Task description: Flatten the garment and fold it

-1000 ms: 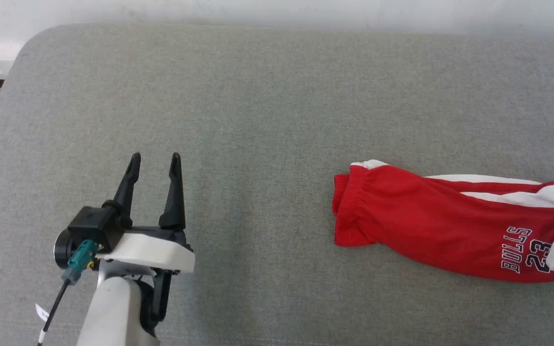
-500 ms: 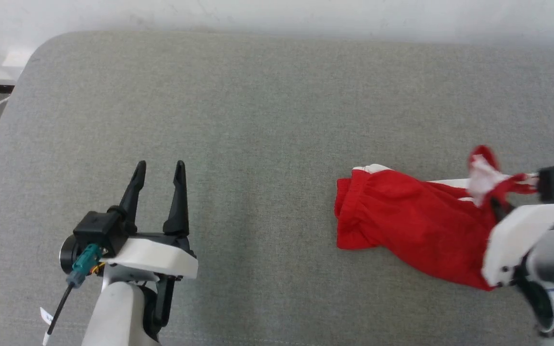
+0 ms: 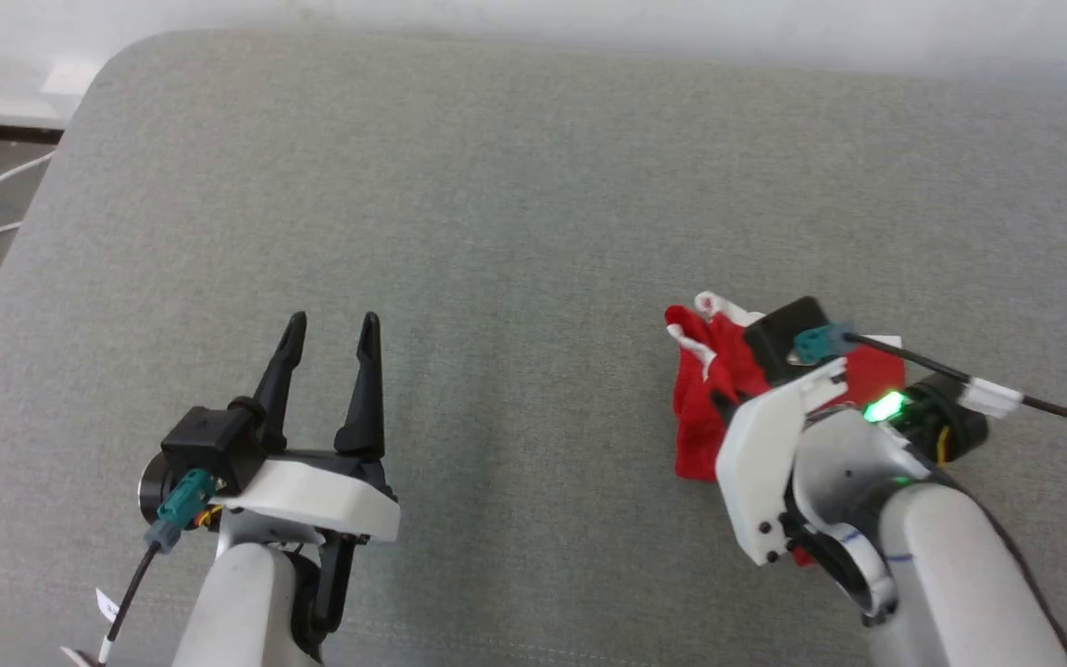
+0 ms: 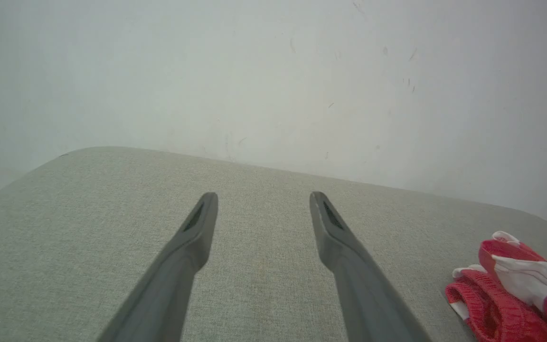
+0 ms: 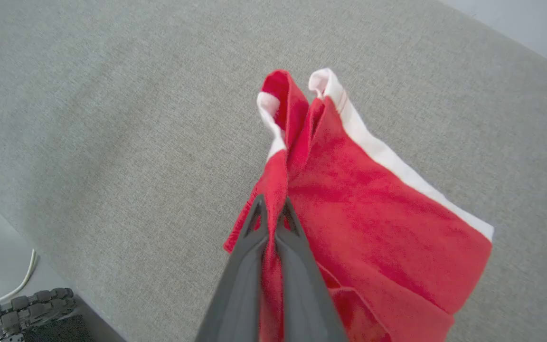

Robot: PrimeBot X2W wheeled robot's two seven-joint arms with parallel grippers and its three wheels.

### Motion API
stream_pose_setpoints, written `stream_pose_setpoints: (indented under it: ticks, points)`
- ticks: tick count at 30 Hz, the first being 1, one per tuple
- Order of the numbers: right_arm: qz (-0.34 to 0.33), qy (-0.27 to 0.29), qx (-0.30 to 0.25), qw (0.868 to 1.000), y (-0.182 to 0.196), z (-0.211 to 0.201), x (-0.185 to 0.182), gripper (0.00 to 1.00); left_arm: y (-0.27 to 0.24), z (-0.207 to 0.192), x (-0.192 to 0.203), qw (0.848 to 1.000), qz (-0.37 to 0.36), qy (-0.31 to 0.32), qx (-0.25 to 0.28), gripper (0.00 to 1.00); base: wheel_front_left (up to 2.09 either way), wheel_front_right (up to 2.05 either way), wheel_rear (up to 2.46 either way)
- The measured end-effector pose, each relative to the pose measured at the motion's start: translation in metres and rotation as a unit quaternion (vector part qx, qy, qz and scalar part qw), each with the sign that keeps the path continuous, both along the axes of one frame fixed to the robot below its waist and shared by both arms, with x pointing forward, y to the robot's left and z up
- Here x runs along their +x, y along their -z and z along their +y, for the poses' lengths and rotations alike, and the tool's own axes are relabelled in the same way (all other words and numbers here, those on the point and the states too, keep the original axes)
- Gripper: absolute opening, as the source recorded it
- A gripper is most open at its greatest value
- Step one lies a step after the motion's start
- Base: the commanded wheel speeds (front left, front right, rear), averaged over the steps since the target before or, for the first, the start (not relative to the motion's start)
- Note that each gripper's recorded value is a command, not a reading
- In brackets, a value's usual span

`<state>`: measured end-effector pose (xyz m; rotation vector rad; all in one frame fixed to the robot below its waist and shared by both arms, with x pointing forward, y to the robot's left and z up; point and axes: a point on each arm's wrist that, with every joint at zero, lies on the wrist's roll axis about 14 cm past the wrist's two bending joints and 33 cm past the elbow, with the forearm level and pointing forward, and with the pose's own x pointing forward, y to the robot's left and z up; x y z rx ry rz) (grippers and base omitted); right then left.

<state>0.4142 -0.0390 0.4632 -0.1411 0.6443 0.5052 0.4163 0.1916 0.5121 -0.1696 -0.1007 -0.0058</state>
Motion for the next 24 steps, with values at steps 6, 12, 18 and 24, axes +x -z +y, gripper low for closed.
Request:
stream_pose_setpoints:
  ticks: [6, 12, 18, 24]
  points:
    - [0.034, -0.025, -0.001, 0.999, 0.028, 0.017, 0.002, 1.0, 0.005, 0.005, -0.003, 1.0, 0.009, -0.006, -0.001, 1.0, 0.0, 0.0, 0.0]
    - [-0.032, -0.015, 0.101, 0.994, -0.006, 0.029, 0.016, 1.0, 0.004, 0.004, -0.003, 1.0, 0.006, -0.006, -0.003, 1.0, 0.0, 0.0, 0.0]
    - [-0.214, 0.057, 0.23, 0.948, -0.09, -0.005, 0.04, 1.0, -0.001, -0.003, -0.001, 1.0, -0.001, 0.004, -0.005, 1.0, 0.0, 0.0, 0.0]
    - [-0.301, 0.185, 0.249, 0.902, -0.097, -0.093, 0.032, 1.0, -0.005, -0.012, 0.002, 1.0, -0.007, 0.015, -0.008, 1.0, 0.0, 0.0, 0.0]
